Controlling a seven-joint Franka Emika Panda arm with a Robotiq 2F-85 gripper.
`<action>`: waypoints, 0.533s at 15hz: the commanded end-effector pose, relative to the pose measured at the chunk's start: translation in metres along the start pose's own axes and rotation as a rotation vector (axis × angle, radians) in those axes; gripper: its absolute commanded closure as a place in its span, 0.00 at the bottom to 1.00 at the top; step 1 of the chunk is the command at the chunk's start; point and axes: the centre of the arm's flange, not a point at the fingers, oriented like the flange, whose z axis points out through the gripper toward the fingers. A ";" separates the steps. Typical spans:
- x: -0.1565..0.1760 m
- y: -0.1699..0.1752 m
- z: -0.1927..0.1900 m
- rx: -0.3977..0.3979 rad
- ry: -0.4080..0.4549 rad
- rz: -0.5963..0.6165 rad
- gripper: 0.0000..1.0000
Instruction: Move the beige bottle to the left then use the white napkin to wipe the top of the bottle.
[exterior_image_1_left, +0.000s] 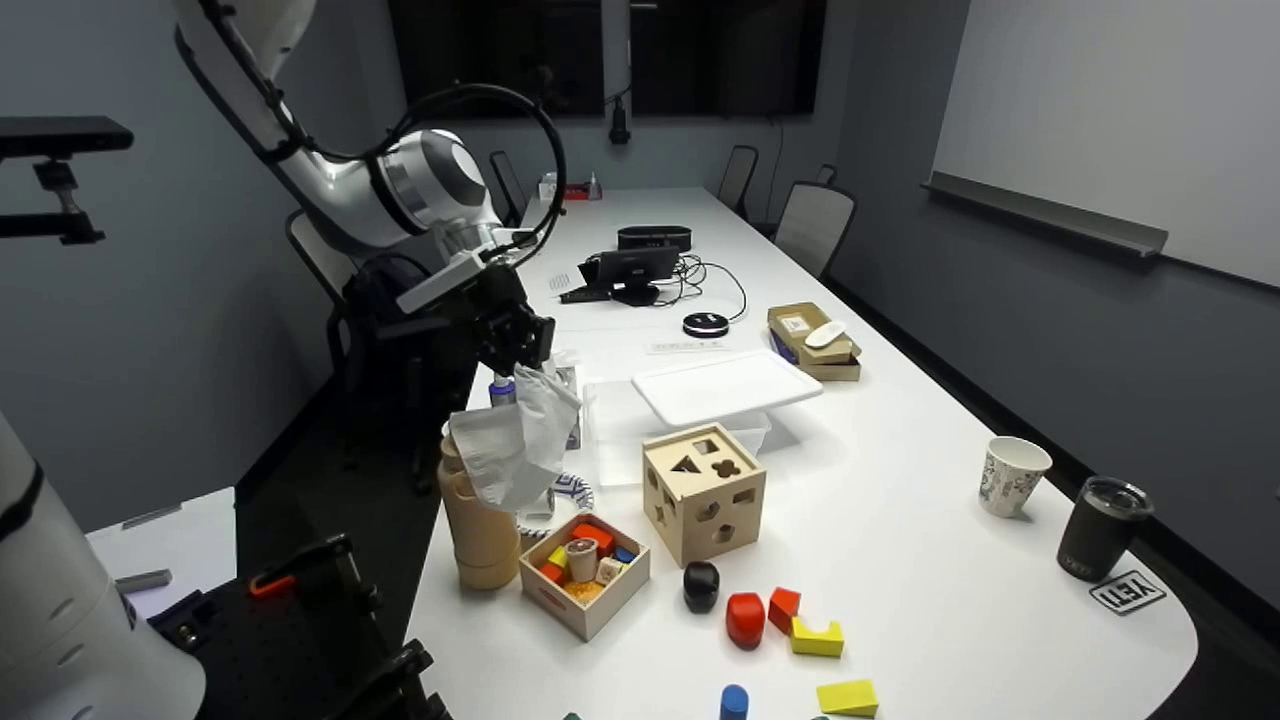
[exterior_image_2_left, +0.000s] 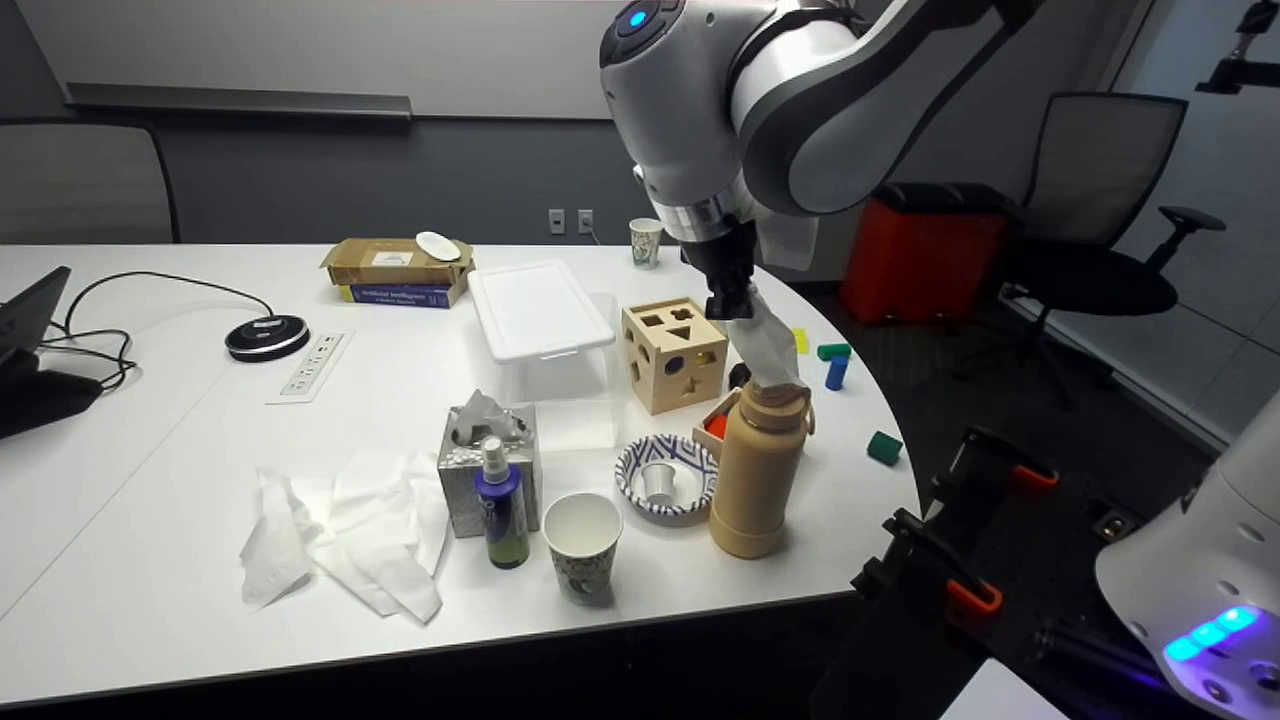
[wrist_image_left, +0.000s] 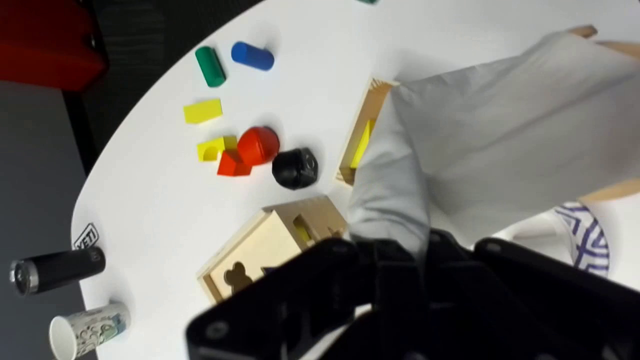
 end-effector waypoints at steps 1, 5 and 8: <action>0.017 -0.015 -0.003 0.035 0.134 0.037 1.00; 0.034 -0.042 -0.013 0.235 0.281 -0.001 1.00; 0.042 -0.069 -0.025 0.386 0.331 -0.090 1.00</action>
